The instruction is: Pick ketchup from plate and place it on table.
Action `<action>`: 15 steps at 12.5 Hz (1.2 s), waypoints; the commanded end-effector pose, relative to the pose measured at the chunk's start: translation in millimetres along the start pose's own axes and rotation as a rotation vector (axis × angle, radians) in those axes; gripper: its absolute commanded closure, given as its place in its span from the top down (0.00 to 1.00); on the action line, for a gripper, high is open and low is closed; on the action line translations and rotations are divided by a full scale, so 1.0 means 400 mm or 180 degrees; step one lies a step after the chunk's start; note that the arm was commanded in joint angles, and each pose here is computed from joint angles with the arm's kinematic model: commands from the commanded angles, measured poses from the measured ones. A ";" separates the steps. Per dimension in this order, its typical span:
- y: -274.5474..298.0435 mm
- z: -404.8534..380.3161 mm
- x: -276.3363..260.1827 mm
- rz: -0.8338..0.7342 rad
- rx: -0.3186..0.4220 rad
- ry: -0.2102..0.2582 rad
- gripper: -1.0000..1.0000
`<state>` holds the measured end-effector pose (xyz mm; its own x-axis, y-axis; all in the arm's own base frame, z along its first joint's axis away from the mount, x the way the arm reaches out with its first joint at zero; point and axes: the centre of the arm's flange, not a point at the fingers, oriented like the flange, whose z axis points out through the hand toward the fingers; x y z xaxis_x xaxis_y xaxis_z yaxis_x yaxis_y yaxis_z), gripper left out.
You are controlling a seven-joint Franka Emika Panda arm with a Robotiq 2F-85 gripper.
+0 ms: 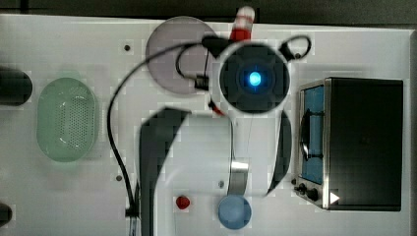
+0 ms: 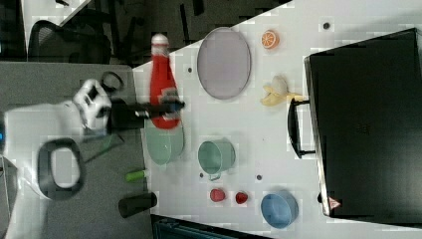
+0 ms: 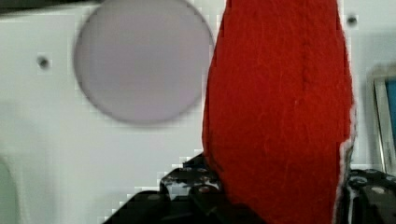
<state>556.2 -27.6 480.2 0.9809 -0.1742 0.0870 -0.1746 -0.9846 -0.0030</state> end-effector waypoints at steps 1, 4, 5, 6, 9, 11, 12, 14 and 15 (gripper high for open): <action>0.040 0.149 -0.108 0.0247 -0.0007 -0.0446 0.59; 0.082 0.278 -0.200 0.0339 -0.0021 -0.0498 0.59; 0.085 0.329 -0.220 0.0342 -0.0016 -0.0462 0.59; 0.083 0.377 -0.233 0.0337 -0.0009 -0.0420 0.59; 0.080 0.512 -0.250 0.0333 0.0005 -0.0455 0.59; 0.080 0.590 -0.258 0.0337 0.0009 -0.0531 0.62; 0.080 0.625 -0.262 0.0339 0.0014 -0.0541 0.72; 0.075 0.657 -0.254 0.0332 0.0037 -0.0422 0.94; 0.072 0.651 -0.248 0.0327 0.0044 -0.0370 1.00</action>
<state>462.2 -36.1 186.8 0.9684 -0.2218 -0.1142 -0.2246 -0.9744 -0.0116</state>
